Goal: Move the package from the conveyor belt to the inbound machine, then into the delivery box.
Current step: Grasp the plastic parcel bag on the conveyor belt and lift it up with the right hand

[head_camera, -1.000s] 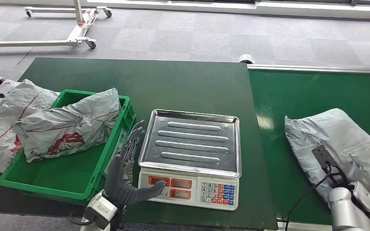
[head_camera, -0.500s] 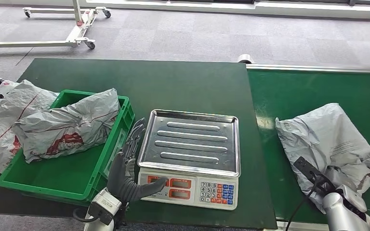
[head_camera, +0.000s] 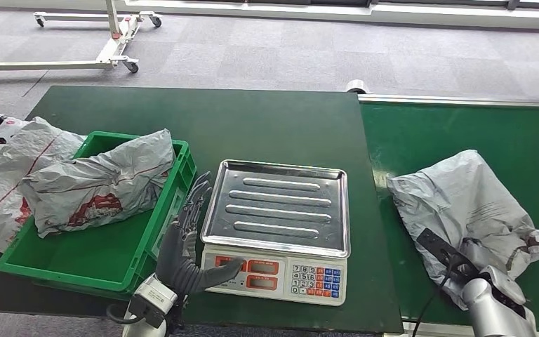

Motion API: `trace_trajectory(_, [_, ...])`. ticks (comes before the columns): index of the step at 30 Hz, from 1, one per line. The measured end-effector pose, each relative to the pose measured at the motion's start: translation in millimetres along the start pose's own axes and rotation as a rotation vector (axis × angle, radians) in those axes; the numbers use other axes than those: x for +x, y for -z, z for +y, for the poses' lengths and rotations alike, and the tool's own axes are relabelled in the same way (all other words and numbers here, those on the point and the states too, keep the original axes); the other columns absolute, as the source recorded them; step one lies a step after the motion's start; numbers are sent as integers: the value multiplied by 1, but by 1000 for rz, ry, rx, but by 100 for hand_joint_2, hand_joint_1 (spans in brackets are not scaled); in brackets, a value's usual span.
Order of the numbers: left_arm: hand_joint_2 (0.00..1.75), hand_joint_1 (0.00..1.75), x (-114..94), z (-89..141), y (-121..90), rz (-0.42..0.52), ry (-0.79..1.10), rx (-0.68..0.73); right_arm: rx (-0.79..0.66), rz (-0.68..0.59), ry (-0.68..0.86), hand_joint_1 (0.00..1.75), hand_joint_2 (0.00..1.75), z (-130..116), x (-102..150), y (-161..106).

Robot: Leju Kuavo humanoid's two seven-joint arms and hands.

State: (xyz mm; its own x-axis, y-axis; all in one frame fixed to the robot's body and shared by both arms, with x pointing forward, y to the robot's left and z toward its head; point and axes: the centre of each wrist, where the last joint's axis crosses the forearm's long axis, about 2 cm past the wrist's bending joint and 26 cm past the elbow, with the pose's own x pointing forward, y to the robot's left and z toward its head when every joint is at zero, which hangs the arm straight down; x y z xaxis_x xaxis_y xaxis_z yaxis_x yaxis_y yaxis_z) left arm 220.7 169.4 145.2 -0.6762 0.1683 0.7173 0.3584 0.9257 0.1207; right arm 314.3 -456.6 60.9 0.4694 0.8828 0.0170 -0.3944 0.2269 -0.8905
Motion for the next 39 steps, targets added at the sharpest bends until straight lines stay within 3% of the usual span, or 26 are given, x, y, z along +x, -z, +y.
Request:
trace_trajectory(22, [175, 0, 2, 3, -4, 2, 11, 29, -96, -80, 66, 175, 175, -9, 10, -4])
trace_trajectory(26, [175, 0, 5, 3, -6, -4, 12, 38, -251, -108, 77, 175, 175, -24, 22, -7])
trace_trajectory(33, [175, 0, 12, 5, -7, -22, 21, 57, -631, -220, 75, 175, 175, -76, 73, -34])
trace_trajectory(39, [175, 0, 14, 7, -7, -26, 37, 71, -789, -335, 47, 175, 175, -103, 112, -67])
